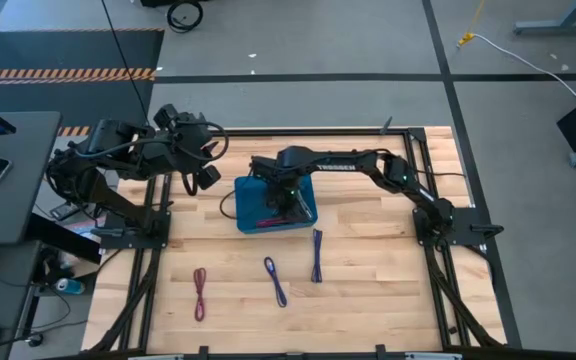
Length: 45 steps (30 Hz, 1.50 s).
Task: Pick and place USB-C Cables
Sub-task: Adjust the charger cables in the blue bin
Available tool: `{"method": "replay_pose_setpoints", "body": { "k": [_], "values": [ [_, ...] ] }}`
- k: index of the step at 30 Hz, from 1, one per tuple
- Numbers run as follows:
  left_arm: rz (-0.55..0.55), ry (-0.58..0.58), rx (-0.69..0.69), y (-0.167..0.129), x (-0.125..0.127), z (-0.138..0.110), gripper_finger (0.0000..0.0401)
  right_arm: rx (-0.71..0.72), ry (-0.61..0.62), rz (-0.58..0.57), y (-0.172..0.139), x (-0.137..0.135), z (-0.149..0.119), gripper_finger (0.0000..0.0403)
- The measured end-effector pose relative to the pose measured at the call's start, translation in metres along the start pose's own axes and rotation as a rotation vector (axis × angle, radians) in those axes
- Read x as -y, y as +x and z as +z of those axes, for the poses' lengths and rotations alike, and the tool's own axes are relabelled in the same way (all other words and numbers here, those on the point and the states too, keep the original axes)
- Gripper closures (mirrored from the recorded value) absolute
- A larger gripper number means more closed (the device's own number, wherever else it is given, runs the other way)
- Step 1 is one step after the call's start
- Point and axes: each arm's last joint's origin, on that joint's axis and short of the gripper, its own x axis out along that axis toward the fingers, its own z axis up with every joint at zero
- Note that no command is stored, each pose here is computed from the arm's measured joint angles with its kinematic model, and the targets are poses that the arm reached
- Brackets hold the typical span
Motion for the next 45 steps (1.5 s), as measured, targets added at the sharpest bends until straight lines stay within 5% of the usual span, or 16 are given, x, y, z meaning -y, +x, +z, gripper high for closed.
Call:
{"method": "replay_pose_setpoints", "body": {
  "k": [7,24,33,45],
  "values": [
    [0.0,0.0,0.0,0.0,0.0,0.0,0.0271,-0.01,-0.012,-0.185,-0.027,0.009,0.005,0.0288],
    [0.0,0.0,0.0,0.0,0.0,0.0,0.0271,-0.05,0.098,-0.178,-0.027,0.024,-0.014,0.0295],
    [-0.002,-0.043,0.001,0.0,0.0,0.0,0.0271,-0.293,0.393,-0.281,-0.011,0.027,-0.044,0.0281],
    [-0.002,-0.037,0.0,0.0,0.0,0.0,0.0271,-0.081,0.67,-0.341,-0.011,0.038,-0.033,0.027]
  ]
}}
